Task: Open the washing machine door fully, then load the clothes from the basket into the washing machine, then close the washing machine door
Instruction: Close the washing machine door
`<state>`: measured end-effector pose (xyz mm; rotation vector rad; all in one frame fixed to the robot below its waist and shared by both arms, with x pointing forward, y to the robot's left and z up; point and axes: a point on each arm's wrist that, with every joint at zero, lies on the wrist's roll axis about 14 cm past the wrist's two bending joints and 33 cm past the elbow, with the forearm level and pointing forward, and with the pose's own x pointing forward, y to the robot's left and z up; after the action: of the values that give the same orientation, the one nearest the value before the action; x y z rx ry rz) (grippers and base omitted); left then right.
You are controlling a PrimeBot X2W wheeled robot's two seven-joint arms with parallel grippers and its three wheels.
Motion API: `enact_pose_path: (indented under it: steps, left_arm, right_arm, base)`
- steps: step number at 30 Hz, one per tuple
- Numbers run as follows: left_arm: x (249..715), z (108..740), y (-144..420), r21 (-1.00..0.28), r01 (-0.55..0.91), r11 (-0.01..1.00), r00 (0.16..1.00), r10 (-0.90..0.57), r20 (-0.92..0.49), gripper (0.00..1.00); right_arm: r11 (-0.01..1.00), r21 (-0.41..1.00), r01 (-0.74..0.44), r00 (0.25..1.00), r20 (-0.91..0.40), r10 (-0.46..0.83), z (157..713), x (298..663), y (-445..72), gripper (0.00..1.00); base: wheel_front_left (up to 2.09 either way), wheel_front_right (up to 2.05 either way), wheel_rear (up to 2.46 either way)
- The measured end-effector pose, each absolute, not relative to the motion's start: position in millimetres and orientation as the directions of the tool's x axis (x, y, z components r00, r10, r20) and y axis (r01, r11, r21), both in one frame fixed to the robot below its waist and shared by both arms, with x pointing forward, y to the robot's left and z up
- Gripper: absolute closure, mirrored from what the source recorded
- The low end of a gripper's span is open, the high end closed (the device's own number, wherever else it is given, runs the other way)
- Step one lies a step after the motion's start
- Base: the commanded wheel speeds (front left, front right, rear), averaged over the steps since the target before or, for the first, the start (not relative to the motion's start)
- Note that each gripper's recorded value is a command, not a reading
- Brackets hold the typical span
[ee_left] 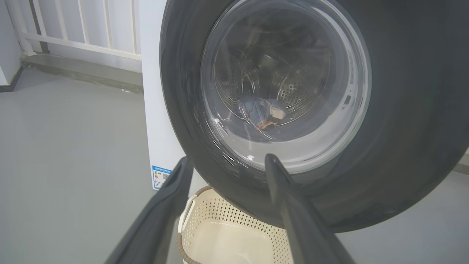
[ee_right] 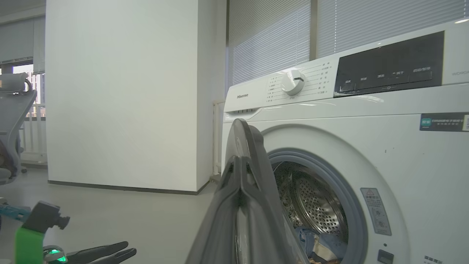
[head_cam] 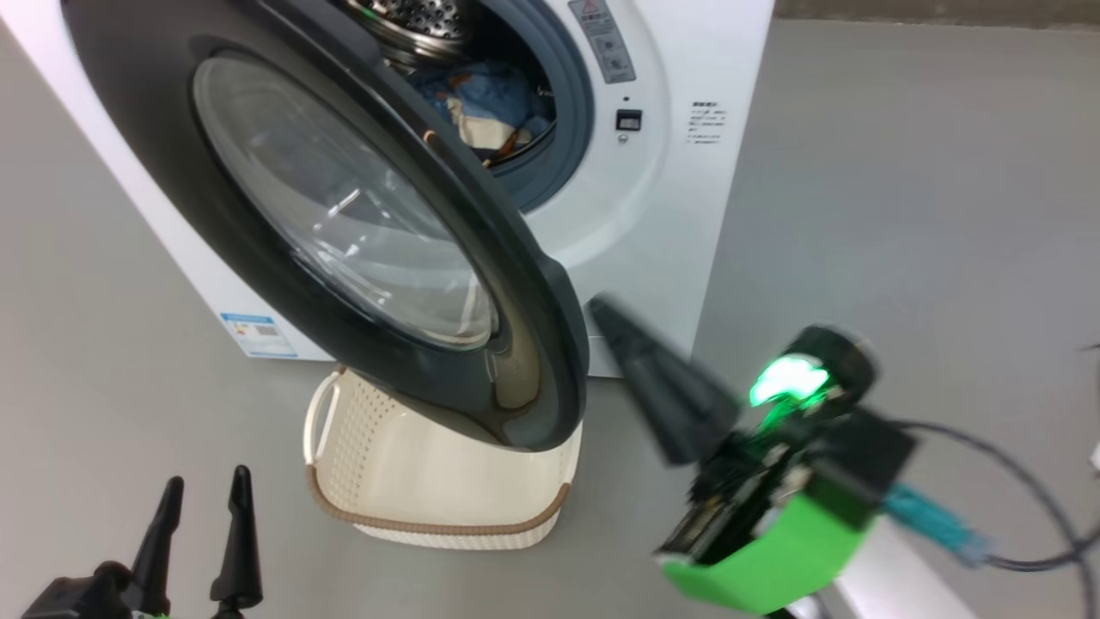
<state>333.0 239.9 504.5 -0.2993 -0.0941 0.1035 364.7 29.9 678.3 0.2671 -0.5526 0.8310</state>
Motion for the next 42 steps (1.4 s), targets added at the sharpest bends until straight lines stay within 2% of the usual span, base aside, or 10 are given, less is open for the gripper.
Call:
enact_pose_path:
  steps: [7,13,19,31,42]
  left_arm:
    - [330.1,497.1,241.1,-0.311,-0.115,0.943,0.989,0.138,0.053,0.00]
    - [333.7,488.4,242.5,-0.313,-0.135,0.940,0.989,0.149,0.023,0.00]
    - [345.0,485.3,241.5,-0.315,-0.138,0.939,0.989,0.150,0.014,0.00]
    - [364.7,475.7,241.7,-0.312,-0.149,0.938,0.988,0.153,-0.012,0.00]
    - [389.3,475.9,239.9,-0.311,-0.139,0.940,0.989,0.146,-0.001,0.00]
  right_arm:
    - [0.540,0.093,-0.837,0.529,0.391,0.753,614.4,360.7,76.1,1.00]
    - [0.507,0.158,-0.848,0.531,0.255,0.808,562.6,364.5,95.8,1.00]
    - [0.525,0.186,-0.831,0.554,0.179,0.813,532.6,382.7,98.0,1.00]
    - [0.606,0.218,-0.765,0.641,0.155,0.752,515.8,434.2,81.8,1.00]
    - [0.693,0.192,-0.695,0.718,0.235,0.655,537.0,505.9,56.7,1.00]
  base:
    - [0.00,0.00,0.00]
    - [0.00,0.00,0.00]
    - [0.00,0.00,0.00]
    - [0.00,0.00,0.00]
    - [0.00,0.00,0.00]
